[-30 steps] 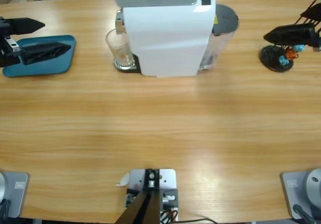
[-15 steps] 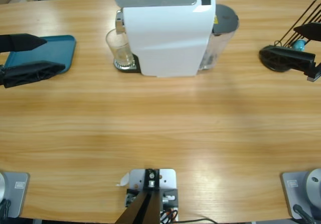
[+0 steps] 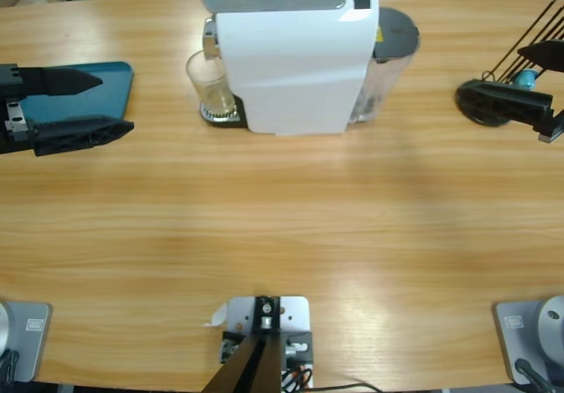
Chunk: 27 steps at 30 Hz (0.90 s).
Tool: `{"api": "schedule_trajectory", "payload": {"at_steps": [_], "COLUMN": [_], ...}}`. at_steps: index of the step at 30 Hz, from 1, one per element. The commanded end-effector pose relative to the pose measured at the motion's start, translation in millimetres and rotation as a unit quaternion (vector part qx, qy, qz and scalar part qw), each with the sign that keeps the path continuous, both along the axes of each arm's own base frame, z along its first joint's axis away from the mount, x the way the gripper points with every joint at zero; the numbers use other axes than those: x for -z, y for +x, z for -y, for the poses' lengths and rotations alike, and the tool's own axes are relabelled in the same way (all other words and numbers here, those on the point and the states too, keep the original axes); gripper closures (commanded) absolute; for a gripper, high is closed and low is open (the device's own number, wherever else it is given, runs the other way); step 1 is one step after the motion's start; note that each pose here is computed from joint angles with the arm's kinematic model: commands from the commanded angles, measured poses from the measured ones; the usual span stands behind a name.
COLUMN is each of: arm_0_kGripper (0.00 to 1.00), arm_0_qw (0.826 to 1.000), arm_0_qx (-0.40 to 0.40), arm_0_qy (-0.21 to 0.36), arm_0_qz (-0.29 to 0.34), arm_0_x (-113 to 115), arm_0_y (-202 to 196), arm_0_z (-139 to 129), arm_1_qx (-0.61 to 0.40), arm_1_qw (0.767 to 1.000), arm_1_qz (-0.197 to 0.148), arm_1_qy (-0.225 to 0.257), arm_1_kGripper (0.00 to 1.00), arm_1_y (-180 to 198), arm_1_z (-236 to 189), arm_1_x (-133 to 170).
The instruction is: Pour coffee
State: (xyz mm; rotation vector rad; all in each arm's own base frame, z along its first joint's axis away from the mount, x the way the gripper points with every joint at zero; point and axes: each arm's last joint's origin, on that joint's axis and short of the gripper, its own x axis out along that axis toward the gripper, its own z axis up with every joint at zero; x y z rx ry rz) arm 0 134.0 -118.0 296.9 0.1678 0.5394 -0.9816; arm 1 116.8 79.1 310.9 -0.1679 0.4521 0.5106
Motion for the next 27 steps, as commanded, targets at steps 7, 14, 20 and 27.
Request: {"api": "schedule_trajectory", "payload": {"at_steps": [7, 14, 20, 27], "arm_0_kGripper": [0.0, 0.0, 0.0, 0.0], "arm_0_qw": [0.998, 0.998, 0.998, 0.998], "arm_0_qx": [-0.047, -0.05, -0.049, -0.043], "arm_0_qy": [0.038, 0.043, 0.041, 0.045], "arm_0_qz": [-0.017, -0.019, -0.016, -0.018], "arm_0_x": [15.9, 17.8, 17.7, 19.9], "arm_0_y": [12.4, 13.6, 10.1, 7.3], "arm_0_z": [1.7, 2.0, -0.2, 2.0], "arm_1_qx": [0.012, 0.016, 0.034, 0.042], "arm_1_qw": [1.0, 1.0, 0.999, 0.999], "arm_1_qz": [-0.007, -0.005, 0.002, 0.0], "arm_1_qy": [-0.018, -0.02, -0.026, -0.033], "arm_1_kGripper": [0.0, 0.0, 0.0, 0.0], "arm_1_y": [2.1, 1.6, 1.8, 4.3], "arm_1_z": [0.9, 2.0, 4.2, 3.5], "arm_1_x": [17.1, 17.1, 17.4, 21.2]}}
